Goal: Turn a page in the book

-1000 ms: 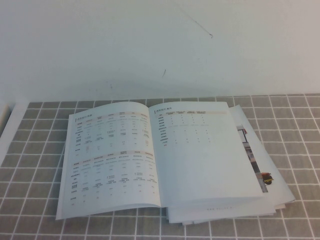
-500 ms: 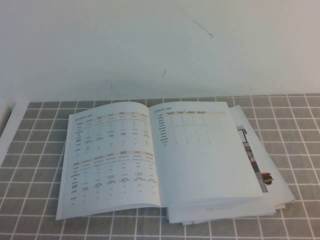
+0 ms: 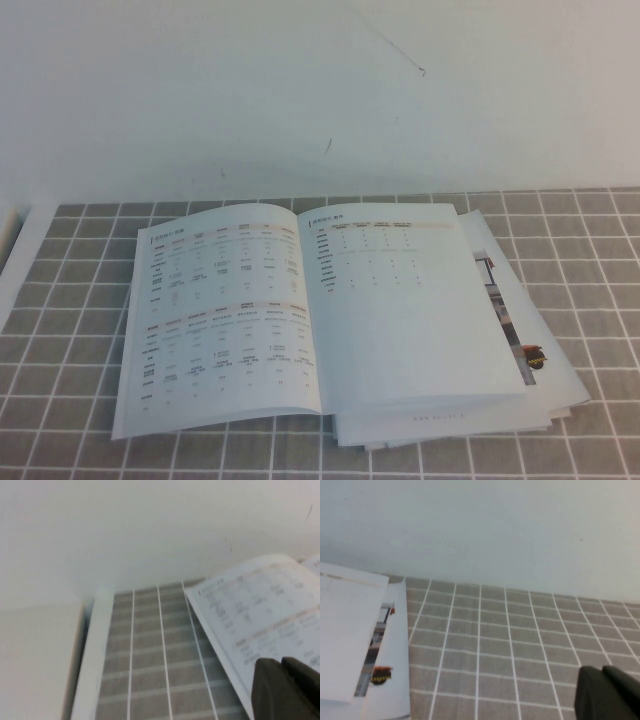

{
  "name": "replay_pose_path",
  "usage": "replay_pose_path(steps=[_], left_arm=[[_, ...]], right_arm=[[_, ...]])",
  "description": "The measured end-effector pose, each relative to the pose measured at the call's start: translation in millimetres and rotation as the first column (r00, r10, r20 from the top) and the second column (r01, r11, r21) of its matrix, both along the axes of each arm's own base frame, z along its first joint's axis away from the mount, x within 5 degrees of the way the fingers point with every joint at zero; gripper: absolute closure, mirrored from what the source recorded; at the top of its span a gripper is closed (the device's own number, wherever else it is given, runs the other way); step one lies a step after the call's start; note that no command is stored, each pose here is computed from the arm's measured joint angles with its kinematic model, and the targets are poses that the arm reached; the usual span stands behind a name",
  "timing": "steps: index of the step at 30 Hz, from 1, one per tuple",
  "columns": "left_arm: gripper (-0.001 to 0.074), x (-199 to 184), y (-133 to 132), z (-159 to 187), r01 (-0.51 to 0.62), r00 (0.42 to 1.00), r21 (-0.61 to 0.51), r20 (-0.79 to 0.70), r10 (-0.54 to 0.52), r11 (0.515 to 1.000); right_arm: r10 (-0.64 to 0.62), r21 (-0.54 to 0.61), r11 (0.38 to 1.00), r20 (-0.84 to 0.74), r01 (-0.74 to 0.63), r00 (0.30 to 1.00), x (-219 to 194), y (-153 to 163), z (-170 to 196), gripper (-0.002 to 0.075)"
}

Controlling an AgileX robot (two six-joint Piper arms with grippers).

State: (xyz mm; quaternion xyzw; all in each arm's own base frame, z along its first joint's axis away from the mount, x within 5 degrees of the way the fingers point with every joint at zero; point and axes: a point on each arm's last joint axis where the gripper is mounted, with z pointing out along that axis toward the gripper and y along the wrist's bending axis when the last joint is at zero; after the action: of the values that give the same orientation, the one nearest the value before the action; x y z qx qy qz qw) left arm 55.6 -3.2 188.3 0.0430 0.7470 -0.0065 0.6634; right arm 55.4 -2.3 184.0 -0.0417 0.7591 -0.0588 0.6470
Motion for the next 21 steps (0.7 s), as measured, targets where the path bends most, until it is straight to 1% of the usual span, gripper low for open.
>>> replay_pose_path(steps=[3, 4, 6, 8, 10, 14, 18, 21], left_arm=[[0.0738, 0.6, -0.6, 11.6, 0.007, 0.991, 0.040, 0.130, -0.012, 0.999], [0.0738, 0.3, -1.4, 18.0, 0.010, 0.979, 0.072, 0.201, -0.024, 0.997], [0.0738, -1.1, -3.2, 27.4, 0.011, 0.951, 0.132, 0.306, -0.051, 0.991], [0.0738, -3.6, -6.1, 36.5, 0.013, 0.910, 0.190, 0.405, -0.090, 0.982], [0.0738, -6.4, -9.0, 43.2, 0.015, 0.870, 0.230, 0.476, -0.126, 0.973], [0.0738, -10.0, -12.7, 49.9, 0.015, 0.820, 0.276, 0.547, -0.170, 0.961], [0.0738, -11.9, -14.0, 53.0, 0.017, 0.795, 0.282, 0.578, -0.184, 0.959], [0.0738, -12.8, -14.5, 54.3, 0.018, 0.784, 0.283, 0.592, -0.189, 0.959]], right_arm=[[0.003, -0.002, 1.000, 0.071, -0.003, 0.997, 0.9, 0.3, 6.0, 0.0729], [0.005, -0.003, 1.000, 0.101, -0.005, 0.995, 1.1, 0.4, 8.8, 0.0729], [0.009, -0.006, 1.000, 0.182, -0.008, 0.983, 1.2, 0.7, 16.2, 0.0729], [0.012, -0.008, 1.000, 0.248, -0.010, 0.969, 0.8, 1.0, 22.3, 0.0729], [0.015, -0.011, 1.000, 0.303, -0.012, 0.953, 0.2, 1.3, 27.5, 0.0729], [0.019, -0.014, 1.000, 0.369, -0.015, 0.929, -1.0, 1.6, 33.8, 0.0729], [0.018, -0.006, 1.000, 0.403, -0.017, 0.915, -1.8, 1.6, 37.0, 0.0729], [0.016, 0.003, 1.000, 0.459, -0.019, 0.888, -3.3, 1.6, 42.4, 0.0729]])
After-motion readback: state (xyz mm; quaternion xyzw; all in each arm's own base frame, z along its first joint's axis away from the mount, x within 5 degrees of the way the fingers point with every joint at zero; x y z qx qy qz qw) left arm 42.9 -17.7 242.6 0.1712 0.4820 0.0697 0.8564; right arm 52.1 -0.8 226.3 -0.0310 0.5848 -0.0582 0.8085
